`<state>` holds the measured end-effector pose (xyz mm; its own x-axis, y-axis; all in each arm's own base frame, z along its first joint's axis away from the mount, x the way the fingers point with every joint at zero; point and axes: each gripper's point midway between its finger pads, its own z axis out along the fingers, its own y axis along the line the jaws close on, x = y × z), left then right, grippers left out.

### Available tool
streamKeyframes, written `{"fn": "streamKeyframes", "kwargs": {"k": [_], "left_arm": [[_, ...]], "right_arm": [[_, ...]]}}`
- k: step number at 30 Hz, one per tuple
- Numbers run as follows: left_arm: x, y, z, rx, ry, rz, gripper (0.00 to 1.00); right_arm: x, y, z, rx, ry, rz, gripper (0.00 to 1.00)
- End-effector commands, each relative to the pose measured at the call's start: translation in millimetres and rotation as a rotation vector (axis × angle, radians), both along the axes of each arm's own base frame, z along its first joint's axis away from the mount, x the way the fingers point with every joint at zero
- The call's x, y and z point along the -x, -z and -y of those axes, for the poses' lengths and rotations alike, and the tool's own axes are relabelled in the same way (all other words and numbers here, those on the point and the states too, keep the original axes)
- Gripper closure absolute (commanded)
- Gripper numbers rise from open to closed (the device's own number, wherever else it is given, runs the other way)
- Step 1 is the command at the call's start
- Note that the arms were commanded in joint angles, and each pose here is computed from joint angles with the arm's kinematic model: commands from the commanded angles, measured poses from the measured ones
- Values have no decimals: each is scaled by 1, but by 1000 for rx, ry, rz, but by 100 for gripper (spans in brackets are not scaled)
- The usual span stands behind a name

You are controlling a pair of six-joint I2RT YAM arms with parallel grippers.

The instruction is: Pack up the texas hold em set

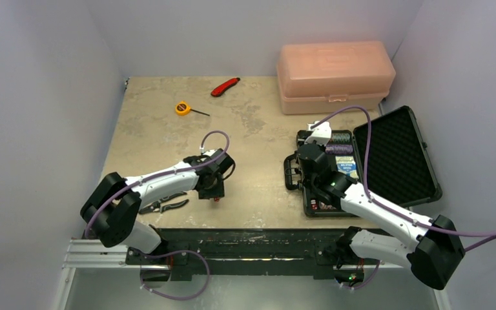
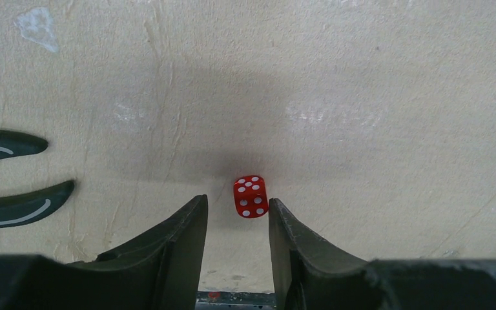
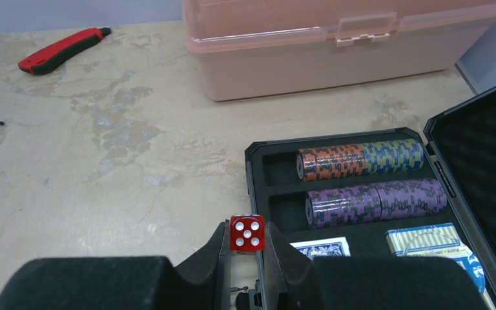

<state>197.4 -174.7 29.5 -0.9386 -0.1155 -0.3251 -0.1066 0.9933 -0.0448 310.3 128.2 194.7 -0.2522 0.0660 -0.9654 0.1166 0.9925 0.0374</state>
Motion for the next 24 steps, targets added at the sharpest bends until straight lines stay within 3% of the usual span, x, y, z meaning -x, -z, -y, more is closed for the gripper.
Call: {"fn": "streamKeyframes", "kwargs": {"k": [1, 14, 19, 24], "left_arm": [[-14, -8, 7, 7, -49, 60, 62], [-11, -1, 10, -16, -56, 39, 63], [-8, -1, 11, -44, -50, 41, 68], [-9, 1, 12, -63, -40, 45, 81]], "right_arm": [[0, -7, 7, -33, 39, 33, 100], [-2, -5, 6, -27, 40, 30, 100], [-2, -4, 6, -27, 36, 28, 100], [-2, -3, 5, -25, 32, 27, 100]]}}
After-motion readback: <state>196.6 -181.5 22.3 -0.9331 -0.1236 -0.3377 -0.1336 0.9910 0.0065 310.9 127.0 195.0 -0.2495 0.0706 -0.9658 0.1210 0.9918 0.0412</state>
